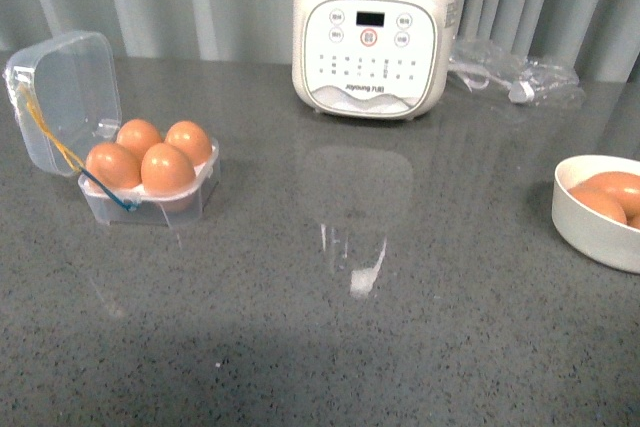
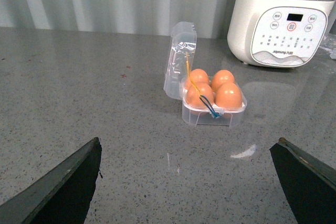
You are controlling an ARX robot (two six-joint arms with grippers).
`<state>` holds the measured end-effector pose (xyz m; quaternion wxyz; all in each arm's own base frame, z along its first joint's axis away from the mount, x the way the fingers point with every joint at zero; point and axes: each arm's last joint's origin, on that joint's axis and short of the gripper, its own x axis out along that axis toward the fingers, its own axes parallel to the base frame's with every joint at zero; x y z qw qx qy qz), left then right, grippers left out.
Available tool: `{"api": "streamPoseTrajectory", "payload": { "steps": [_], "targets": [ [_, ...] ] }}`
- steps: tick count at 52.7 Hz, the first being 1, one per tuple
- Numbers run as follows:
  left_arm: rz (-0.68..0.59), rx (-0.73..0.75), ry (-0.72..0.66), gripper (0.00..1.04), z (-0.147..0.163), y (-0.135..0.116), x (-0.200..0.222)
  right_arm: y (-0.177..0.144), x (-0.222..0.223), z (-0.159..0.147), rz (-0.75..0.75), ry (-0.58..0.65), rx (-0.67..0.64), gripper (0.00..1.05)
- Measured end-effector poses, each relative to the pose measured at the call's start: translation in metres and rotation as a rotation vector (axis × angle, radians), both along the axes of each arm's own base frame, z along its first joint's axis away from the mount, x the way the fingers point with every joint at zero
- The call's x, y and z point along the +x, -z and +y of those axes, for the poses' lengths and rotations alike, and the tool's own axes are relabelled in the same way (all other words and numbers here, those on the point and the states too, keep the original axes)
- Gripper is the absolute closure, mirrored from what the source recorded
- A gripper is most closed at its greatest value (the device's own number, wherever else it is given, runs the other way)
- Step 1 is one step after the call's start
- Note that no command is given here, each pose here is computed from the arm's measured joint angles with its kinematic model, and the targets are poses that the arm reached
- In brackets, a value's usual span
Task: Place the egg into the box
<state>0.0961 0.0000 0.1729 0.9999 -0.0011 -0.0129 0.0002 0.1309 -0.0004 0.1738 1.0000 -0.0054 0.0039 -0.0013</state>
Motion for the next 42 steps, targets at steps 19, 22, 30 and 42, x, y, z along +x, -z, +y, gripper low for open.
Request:
{"api": "streamPoseTrajectory", "payload": {
  "steps": [19,22,30,42],
  "targets": [
    [0.000,0.000,0.000,0.07,0.000,0.000,0.000,0.005,-0.014,0.000,-0.014,-0.001,0.000,1.02],
    [0.000,0.000,0.000,0.07,0.000,0.000,0.000,0.005,-0.015,0.000,-0.015,-0.001,0.000,1.02],
    [0.000,0.000,0.000,0.07,0.000,0.000,0.000,0.005,-0.018,0.000,-0.018,-0.001,0.000,1.02],
    [0.000,0.000,0.000,0.07,0.000,0.000,0.000,0.005,-0.022,0.000,-0.018,-0.001,0.000,1.02]
  ]
}}
